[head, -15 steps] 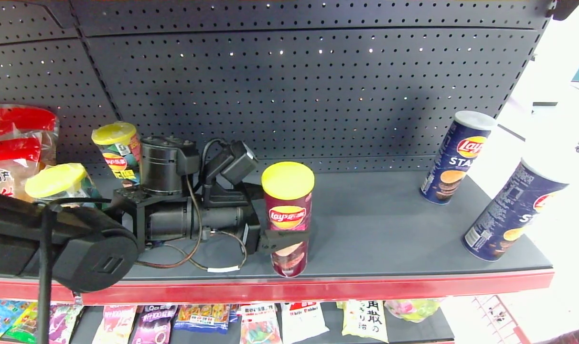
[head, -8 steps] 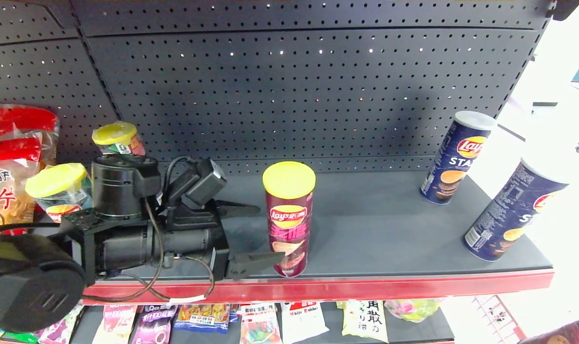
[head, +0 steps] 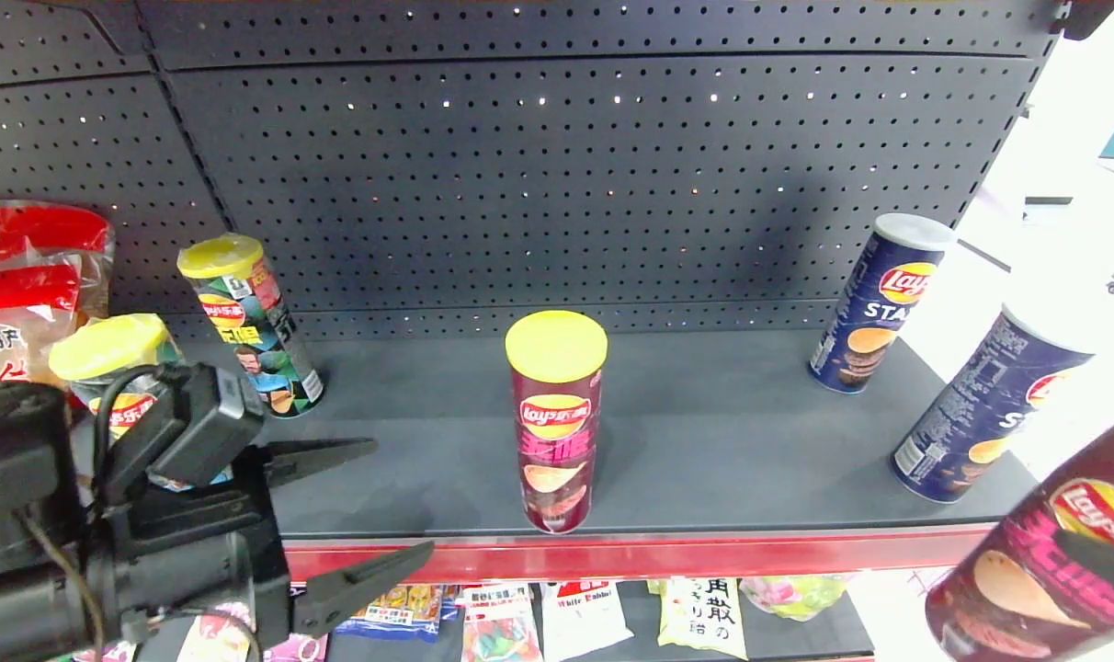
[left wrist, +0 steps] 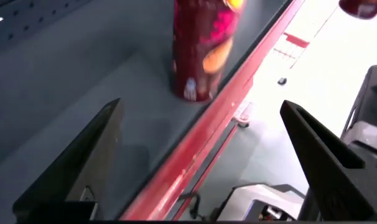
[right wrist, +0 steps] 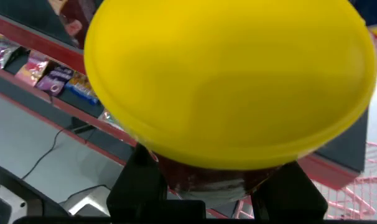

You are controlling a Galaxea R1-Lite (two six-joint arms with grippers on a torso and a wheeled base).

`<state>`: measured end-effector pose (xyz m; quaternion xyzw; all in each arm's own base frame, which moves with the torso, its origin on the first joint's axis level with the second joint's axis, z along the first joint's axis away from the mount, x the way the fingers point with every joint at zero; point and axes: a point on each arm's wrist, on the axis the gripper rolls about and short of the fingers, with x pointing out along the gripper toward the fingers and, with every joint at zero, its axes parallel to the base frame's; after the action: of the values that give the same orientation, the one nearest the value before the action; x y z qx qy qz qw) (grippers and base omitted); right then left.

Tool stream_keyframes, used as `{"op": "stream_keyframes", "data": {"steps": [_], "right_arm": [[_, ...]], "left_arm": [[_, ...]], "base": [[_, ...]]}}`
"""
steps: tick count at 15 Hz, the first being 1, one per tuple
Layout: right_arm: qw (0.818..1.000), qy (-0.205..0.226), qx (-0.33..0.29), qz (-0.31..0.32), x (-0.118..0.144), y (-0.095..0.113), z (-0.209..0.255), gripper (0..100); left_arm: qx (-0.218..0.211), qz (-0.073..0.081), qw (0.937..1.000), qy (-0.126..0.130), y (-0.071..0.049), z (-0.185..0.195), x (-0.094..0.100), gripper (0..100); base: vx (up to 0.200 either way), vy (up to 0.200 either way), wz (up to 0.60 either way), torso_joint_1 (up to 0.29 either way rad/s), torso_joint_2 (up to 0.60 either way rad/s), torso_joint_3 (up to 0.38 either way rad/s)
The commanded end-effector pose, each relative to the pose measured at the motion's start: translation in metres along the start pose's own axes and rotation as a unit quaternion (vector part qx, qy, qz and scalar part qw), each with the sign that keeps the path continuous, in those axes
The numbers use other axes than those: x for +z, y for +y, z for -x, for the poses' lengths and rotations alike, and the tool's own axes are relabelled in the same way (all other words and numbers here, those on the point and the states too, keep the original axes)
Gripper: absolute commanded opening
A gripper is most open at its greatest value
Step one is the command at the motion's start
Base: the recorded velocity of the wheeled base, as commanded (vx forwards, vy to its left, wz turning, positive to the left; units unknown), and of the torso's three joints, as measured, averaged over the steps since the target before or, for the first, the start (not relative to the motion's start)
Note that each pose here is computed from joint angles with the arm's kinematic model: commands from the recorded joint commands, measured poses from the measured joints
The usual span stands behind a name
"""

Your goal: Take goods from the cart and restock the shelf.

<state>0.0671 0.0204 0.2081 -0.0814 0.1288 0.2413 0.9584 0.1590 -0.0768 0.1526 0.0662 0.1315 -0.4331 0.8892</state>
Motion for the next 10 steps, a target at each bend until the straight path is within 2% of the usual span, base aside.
{"op": "stream_keyframes", "data": {"steps": [1, 3, 6, 7, 10], "right_arm": [[0.997, 0.037, 0.067, 0.002, 0.048, -0.006, -0.06, 0], [0.994, 0.04, 0.104, 0.006, 0.061, 0.002, -0.091, 0], [0.995, -0.009, 0.096, 0.008, 0.068, -0.002, -0.14, 0], [0.995, -0.014, 0.1, 0.002, 0.071, -0.002, -0.161, 0], [0.994, -0.017, 0.104, 0.003, 0.084, -0.005, -0.195, 0]], "left_arm": [[0.061, -0.013, 0.9979, -0.018, -0.02, 0.04, -0.007, 100], [0.071, -0.009, 0.9974, -0.01, -0.029, 0.057, -0.01, 100], [0.071, -0.005, 0.9975, -0.002, -0.039, 0.074, -0.016, 100], [0.071, -0.003, 0.9975, 0.002, -0.044, 0.082, -0.019, 100], [0.083, -0.002, 0.9966, 0.006, -0.048, 0.09, -0.022, 100]], "base": [[0.0, 0.0, 0.0, 0.0, 0.0, 0.0], [0.0, 0.0, 0.0, 0.0, 0.0, 0.0], [0.0, 0.0, 0.0, 0.0, 0.0, 0.0], [0.0, 0.0, 0.0, 0.0, 0.0, 0.0], [0.0, 0.0, 0.0, 0.0, 0.0, 0.0]]}}
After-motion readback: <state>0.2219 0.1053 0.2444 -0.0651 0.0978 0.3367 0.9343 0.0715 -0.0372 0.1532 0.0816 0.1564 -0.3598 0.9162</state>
